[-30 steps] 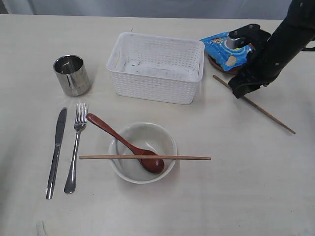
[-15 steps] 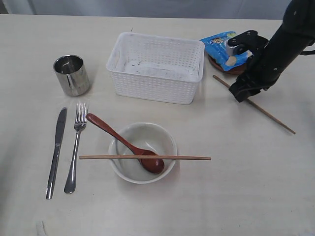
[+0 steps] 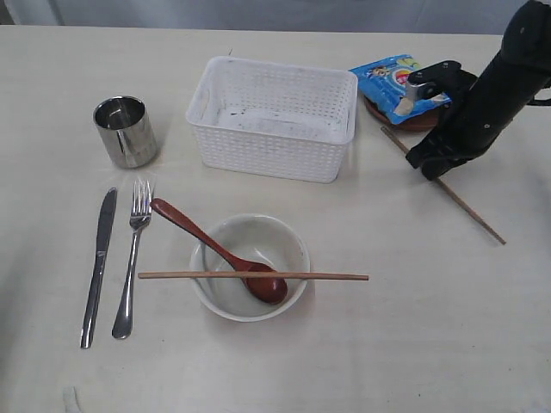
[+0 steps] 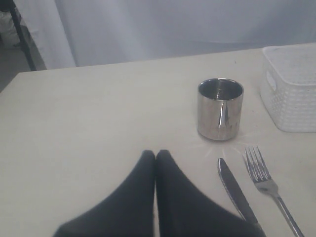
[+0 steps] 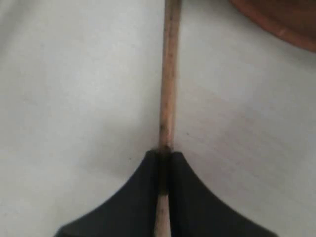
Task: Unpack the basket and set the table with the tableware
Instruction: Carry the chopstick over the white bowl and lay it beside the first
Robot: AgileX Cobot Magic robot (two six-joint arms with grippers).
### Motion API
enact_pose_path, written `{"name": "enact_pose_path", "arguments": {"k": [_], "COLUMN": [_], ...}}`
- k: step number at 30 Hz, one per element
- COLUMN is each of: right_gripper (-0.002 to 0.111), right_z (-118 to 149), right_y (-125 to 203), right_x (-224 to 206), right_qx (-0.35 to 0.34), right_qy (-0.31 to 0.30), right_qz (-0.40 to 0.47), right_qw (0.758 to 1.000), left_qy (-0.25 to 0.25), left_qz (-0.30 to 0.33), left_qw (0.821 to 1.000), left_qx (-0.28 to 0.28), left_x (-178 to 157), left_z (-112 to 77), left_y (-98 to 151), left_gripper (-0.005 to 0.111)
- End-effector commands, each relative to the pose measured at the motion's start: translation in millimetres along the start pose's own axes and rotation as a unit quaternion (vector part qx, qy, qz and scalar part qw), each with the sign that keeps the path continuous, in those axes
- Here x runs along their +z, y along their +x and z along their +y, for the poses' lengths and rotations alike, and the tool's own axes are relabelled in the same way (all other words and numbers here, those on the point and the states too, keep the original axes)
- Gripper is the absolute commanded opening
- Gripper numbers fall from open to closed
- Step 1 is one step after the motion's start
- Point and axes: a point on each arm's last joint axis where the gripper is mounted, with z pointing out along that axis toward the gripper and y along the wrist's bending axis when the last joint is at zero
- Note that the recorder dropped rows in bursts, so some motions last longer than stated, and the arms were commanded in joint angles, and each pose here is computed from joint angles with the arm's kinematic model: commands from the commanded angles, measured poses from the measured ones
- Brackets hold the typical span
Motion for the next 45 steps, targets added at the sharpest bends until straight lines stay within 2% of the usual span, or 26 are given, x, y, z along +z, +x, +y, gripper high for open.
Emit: {"name": "enact_pose_path", "arguments": {"k": [1, 7, 15, 19, 23, 29, 33, 37, 45], "right_gripper": [-0.001, -0.001, -0.001, -0.001, -0.001, -0.001, -0.001, -0.001, -0.001], "right_z": [1, 4, 24, 60, 118, 225, 270, 290, 295], "right_y": [5, -1, -10, -13, -18, -16, -9, -6, -8], "right_x": [9, -20, -109, -152, -174, -163, -140, -113, -88], "right_qx": [0.006, -0.003, -0.041, -0.102, -0.190, -0.387, -0.457, -0.473, -0.494], "right_qy": [-0.013, 0.006, 0.033, 0.028, 0.013, -0.002, 0.037, 0.050, 0.036], "right_qz": [0.016, -0.019, -0.152, -0.216, -0.239, -0.192, -0.133, -0.078, -0.045], "right_qw": [1.000, 1.000, 0.987, 0.971, 0.952, 0.902, 0.879, 0.876, 0.868], "left_qy": [0.002, 0.002, 0.002, 0.002, 0.002, 0.002, 0.002, 0.002, 0.002], "left_qz": [0.000, 0.000, 0.000, 0.000, 0.000, 0.000, 0.000, 0.000, 0.000], "left_qw": [1.000, 1.000, 1.000, 1.000, 1.000, 1.000, 1.000, 1.000, 1.000], "left_qx": [0.001, 0.001, 0.001, 0.001, 0.001, 0.001, 0.001, 0.001, 0.001], "left_x": [0, 0, 0, 0, 0, 0, 0, 0, 0], "left_z": [-0.2, -0.2, -0.2, -0.2, -0.2, -0.2, -0.2, -0.2, -0.2], "left_y": [1, 1, 1, 1, 1, 1, 1, 1, 1], "left_gripper": [0.000, 0.000, 0.000, 0.000, 0.000, 0.000, 0.000, 0.000, 0.000]}}
